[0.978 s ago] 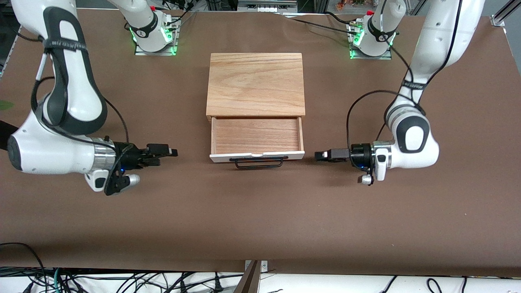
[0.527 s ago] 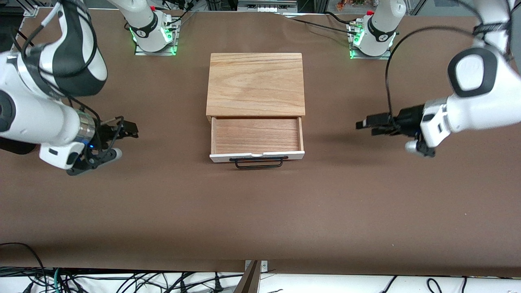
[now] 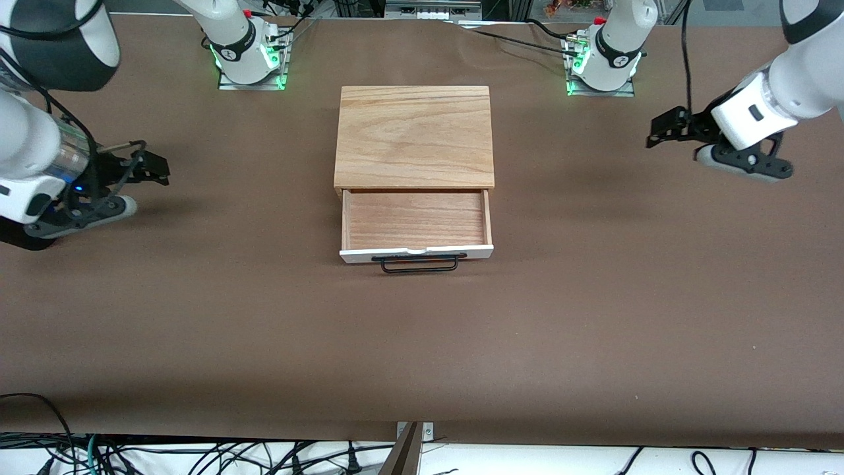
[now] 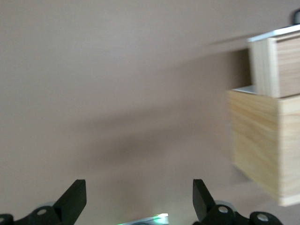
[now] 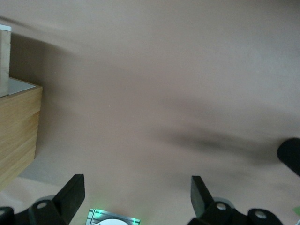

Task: Pull top drawer with both arms simultaneously

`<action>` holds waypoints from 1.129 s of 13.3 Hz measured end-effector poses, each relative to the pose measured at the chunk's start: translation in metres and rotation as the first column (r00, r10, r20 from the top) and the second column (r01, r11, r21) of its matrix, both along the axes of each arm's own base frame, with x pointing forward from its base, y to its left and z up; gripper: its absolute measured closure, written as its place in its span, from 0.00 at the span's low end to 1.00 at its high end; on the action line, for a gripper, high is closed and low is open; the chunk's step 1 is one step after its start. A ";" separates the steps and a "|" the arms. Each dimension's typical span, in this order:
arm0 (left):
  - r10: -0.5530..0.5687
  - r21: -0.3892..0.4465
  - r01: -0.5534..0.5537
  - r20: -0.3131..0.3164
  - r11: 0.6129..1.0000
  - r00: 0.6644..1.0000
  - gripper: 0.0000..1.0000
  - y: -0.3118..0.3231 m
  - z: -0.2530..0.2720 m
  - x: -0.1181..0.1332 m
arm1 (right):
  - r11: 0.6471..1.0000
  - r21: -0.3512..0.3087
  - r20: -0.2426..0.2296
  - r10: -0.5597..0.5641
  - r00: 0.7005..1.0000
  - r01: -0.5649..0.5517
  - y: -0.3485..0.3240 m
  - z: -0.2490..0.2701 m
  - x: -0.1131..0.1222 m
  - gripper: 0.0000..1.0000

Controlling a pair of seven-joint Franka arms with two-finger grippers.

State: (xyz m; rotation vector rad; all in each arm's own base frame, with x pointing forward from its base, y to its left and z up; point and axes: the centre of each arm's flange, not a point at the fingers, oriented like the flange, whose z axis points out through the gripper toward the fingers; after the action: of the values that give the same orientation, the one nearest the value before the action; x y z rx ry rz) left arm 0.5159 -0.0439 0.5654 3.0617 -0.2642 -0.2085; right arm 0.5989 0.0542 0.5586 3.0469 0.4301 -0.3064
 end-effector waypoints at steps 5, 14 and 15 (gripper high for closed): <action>-0.001 0.081 -0.003 0.046 0.997 0.999 0.00 0.014 0.022 0.004 | 0.986 -0.002 0.057 -0.165 0.985 0.166 -0.031 0.007 -0.037 0.00; 0.119 0.090 -0.125 0.071 0.988 0.990 0.00 0.017 0.032 0.007 | 0.982 0.016 0.130 -0.190 0.973 0.190 -0.041 0.016 -0.035 0.00; 0.127 0.092 -0.133 0.066 0.987 0.990 0.00 0.015 0.030 0.008 | 0.982 0.016 0.129 -0.191 0.973 0.190 -0.041 0.016 -0.035 0.00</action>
State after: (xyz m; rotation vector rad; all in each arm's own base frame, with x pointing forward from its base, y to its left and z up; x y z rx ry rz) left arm 0.5235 -0.0285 0.5958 3.1693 -0.0583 -0.1260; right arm 0.5637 0.0128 0.5742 3.0917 0.1308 -0.1124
